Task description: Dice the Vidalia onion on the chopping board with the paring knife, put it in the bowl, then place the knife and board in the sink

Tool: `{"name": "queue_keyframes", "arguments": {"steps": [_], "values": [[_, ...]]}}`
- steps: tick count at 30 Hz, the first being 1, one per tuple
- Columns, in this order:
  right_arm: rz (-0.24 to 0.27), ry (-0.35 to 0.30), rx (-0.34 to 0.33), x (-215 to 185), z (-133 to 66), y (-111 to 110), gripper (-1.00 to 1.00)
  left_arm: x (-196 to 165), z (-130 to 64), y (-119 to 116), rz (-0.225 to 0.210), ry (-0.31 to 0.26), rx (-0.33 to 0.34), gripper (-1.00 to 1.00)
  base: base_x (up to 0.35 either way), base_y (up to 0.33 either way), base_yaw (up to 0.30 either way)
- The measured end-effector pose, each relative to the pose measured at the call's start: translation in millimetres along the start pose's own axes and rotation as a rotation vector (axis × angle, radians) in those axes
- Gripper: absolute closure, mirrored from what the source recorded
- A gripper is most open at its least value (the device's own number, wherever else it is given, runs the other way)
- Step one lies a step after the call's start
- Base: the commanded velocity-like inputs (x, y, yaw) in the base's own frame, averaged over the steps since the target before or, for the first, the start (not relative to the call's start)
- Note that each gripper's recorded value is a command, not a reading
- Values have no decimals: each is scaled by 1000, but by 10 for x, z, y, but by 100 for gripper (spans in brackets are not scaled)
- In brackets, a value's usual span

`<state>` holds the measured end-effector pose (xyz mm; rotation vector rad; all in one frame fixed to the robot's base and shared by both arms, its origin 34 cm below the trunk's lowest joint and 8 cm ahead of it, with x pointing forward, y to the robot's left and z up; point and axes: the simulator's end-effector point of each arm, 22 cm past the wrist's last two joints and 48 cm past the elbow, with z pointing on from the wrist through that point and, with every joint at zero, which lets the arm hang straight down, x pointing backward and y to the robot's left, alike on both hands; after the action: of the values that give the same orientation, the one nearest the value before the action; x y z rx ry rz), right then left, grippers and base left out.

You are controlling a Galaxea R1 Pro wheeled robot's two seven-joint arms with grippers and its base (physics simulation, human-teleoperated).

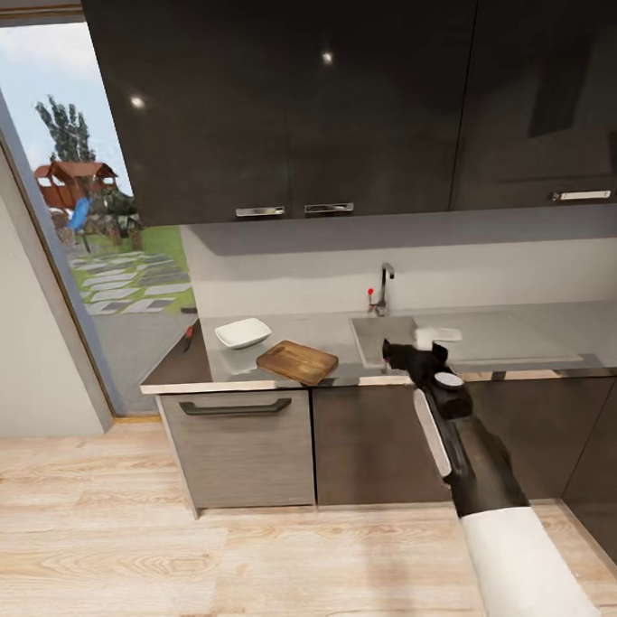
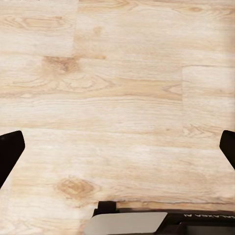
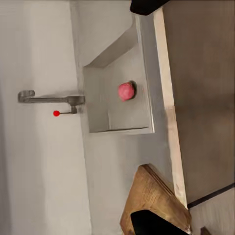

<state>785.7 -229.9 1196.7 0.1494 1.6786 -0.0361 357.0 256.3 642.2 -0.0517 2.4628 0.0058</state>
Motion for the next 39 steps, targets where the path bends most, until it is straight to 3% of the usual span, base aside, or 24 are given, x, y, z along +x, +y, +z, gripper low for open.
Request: {"name": "queue_keyframes", "arguments": {"steps": [3,7,10,14,19,27,39], "values": [[-16,50,-27,-288,315,248,-100,0,0,-11,0,0,2,-100,0,0,0],[-49,132,-52,-352,637,454,-100,-9,3,-18,0,-2,2,-100,0,0,0],[-58,135,-97,-435,699,629,-100,-7,1,-22,0,-1,3,-100,0,0,0],[-72,86,-176,-396,766,899,-100,-3,1,-28,-1,0,4,-100,7,0,0],[-77,62,-217,-152,848,948,-100,0,-1,-22,0,1,3,-100,167,0,0],[-91,105,-250,333,899,908,-100,1,-2,-10,-1,1,1,-100,326,0,0],[-100,123,-244,416,919,807,-100,1,-3,-1,1,0,0,-100,342,15,0]]}}
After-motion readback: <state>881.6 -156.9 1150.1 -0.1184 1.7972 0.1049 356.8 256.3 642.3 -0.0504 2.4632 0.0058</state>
